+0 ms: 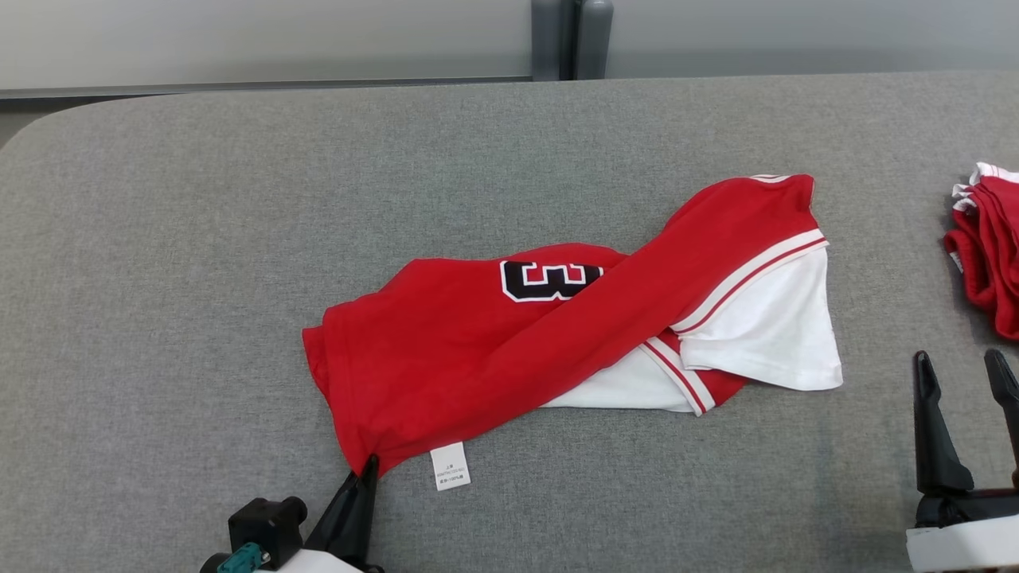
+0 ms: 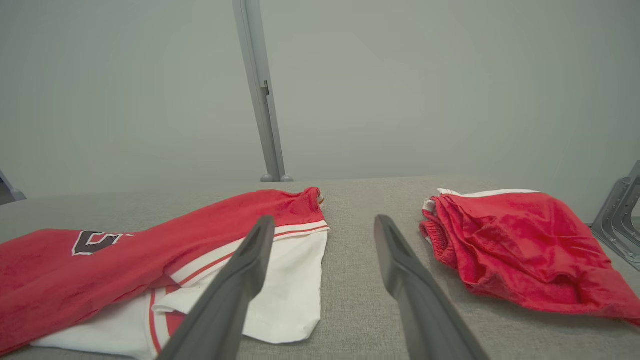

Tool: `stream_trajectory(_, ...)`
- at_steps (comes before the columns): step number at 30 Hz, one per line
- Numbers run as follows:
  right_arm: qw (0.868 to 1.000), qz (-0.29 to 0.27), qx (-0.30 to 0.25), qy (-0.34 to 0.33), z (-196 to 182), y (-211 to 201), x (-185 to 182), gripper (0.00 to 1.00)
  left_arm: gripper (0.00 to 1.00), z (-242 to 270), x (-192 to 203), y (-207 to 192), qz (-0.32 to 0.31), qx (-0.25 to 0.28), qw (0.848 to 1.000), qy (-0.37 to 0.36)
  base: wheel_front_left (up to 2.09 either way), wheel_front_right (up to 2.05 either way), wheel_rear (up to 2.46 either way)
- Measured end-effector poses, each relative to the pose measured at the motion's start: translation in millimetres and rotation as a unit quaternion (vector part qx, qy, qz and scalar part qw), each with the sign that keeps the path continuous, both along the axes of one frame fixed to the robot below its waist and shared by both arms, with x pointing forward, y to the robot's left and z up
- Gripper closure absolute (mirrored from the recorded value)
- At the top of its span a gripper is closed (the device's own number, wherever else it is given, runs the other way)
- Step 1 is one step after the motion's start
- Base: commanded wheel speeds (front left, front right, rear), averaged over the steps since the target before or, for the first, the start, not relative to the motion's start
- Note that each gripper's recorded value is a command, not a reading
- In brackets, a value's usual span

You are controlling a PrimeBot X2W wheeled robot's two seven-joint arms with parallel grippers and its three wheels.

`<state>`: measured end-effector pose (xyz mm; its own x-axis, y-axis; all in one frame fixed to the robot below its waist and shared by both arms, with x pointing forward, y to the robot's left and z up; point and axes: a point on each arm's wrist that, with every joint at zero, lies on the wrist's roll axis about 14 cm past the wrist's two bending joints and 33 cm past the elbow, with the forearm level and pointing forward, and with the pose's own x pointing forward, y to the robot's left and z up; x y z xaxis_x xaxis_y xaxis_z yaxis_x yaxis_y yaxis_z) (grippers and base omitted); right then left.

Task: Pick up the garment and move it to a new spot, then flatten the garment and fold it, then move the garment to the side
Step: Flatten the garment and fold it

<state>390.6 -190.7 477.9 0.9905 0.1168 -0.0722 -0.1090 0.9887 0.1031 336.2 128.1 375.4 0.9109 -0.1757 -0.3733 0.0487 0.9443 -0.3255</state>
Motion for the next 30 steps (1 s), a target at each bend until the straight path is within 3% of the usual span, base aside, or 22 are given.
stream_trajectory(6, 0.998, -0.005, -0.012, 0.068, -41, -14, 3, 0.0, 1.0, 4, 10, 2, 0.001, 0.005, 1.0, -0.012, 0.0, 0.0, 0.0)
stream_trajectory(15, 0.985, 0.045, -0.002, 0.165, -109, 15, 23, 0.0, 1.0, 6, 28, 9, 0.01, 0.01, 1.0, -0.026, 0.0, 0.0, 0.0)
stream_trajectory(16, 0.983, 0.049, 0.0, 0.18, -118, 18, 21, 0.25, 1.0, 5, 28, 10, 0.012, 0.011, 1.0, -0.025, 0.0, 0.0, 0.0)
stream_trajectory(17, 0.981, 0.052, 0.003, 0.186, -124, 21, 21, 0.58, 1.0, 3, 27, 12, 0.015, 0.012, 1.0, -0.024, 0.0, 0.0, 0.0)
stream_trajectory(18, 0.98, 0.056, 0.003, 0.19, -128, 23, 22, 0.71, 1.0, 3, 27, 13, 0.018, 0.013, 0.999, -0.024, 0.0, 0.0, 0.0)
stream_trajectory(19, 0.98, 0.058, 0.007, 0.192, -131, 25, 23, 1.0, 1.0, 3, 27, 15, 0.02, 0.014, 0.999, -0.025, 0.0, 0.0, 0.0)
stream_trajectory(25, 0.984, 0.051, 0.018, 0.169, -127, 23, 26, 1.0, 1.0, 11, 34, 23, 0.029, 0.024, 0.998, -0.046, 0.0, 0.0, 0.0)
stream_trajectory(30, 0.995, 0.029, 0.017, 0.094, -88, 7, 40, 1.0, 1.0, 39, 47, 38, 0.038, 0.047, 0.994, -0.095, 0.0, 0.0, 0.0)
